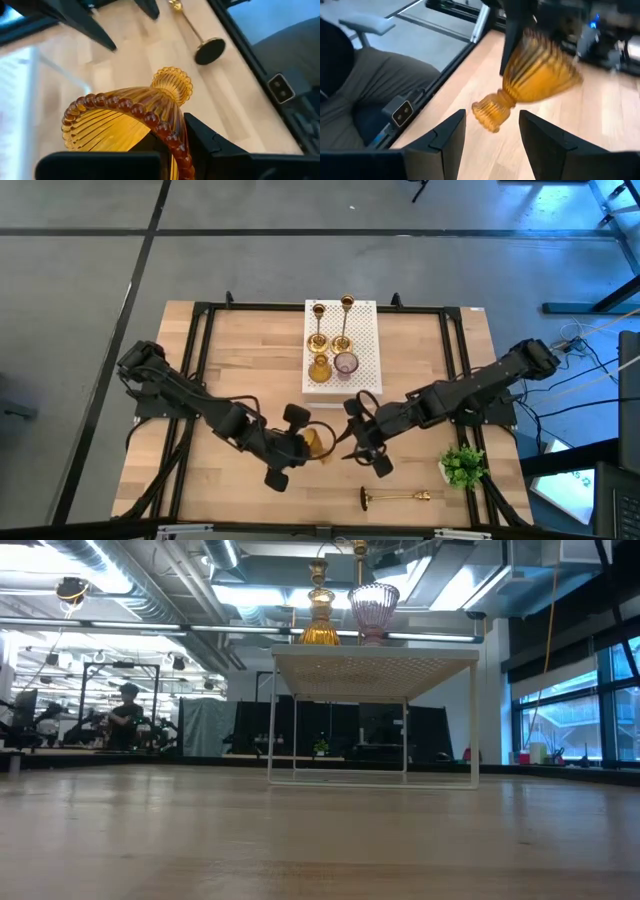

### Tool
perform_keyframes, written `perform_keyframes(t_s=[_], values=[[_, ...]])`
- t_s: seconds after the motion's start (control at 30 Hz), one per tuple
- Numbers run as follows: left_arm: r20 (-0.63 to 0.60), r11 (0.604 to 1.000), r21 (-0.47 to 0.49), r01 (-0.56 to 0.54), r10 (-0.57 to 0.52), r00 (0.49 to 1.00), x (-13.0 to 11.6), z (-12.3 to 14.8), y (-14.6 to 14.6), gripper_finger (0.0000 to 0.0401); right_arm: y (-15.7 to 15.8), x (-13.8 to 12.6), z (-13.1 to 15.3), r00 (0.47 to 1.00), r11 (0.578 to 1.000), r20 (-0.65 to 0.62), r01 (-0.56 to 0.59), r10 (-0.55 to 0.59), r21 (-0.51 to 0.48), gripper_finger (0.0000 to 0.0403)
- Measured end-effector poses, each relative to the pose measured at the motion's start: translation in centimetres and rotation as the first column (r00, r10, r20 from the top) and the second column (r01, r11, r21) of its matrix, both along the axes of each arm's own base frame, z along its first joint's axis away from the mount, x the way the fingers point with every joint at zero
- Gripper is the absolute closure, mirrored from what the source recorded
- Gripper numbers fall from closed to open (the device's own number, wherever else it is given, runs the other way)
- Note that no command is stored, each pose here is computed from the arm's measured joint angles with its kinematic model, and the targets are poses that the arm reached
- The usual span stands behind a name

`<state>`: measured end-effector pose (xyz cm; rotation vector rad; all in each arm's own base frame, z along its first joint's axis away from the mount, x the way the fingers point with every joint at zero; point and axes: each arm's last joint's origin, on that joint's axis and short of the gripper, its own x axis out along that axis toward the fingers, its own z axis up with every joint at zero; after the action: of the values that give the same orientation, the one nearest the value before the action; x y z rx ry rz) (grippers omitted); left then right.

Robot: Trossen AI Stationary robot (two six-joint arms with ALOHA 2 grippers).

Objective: Pick & Place candle stick holders
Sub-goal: Put the yellow glass candlestick holder

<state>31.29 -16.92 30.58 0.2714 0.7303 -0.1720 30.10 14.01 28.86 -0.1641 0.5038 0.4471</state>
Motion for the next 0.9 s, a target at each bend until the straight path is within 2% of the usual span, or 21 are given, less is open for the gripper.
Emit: perform_keyframes(t_s=[0.13,0.2,0.33,0.53,0.7,0.9], values=[[0.012,0.997,0.066,-0.029,0.028,1.000,-0.7,2.0,-0.4,0.0380,-0.3,0.3,0.4,0.999,0.999,0.004,0.044,-0.044,0.032,0.0217],[-0.006,0.994,0.098,-0.045,0.046,0.999,-1.2,2.7,-0.5,0.0380,-0.4,0.3,0.3,0.997,0.997,0.009,0.074,-0.074,0.016,0.0217],[0.037,0.985,0.122,-0.119,0.115,0.993,-1.9,4.3,-1.0,0.0380,-0.6,0.4,0.4,0.992,0.992,0.034,0.121,-0.120,-0.022,0.0217],[0.071,0.980,0.162,-0.119,0.109,0.991,-3.2,4.7,-2.6,0.0380,-0.6,0.4,0.4,0.990,0.990,0.058,0.129,-0.126,-0.056,0.0217],[0.118,0.961,0.205,-0.185,0.163,0.980,-4.1,4.7,-3.3,0.0380,-0.6,0.4,0.5,0.991,0.990,0.064,0.122,-0.118,-0.067,0.0217],[0.098,0.958,0.246,-0.147,0.126,0.987,-5.1,4.5,-4.1,0.0380,-0.7,0.6,0.7,0.989,0.991,0.085,0.126,-0.121,-0.055,0.0217]])
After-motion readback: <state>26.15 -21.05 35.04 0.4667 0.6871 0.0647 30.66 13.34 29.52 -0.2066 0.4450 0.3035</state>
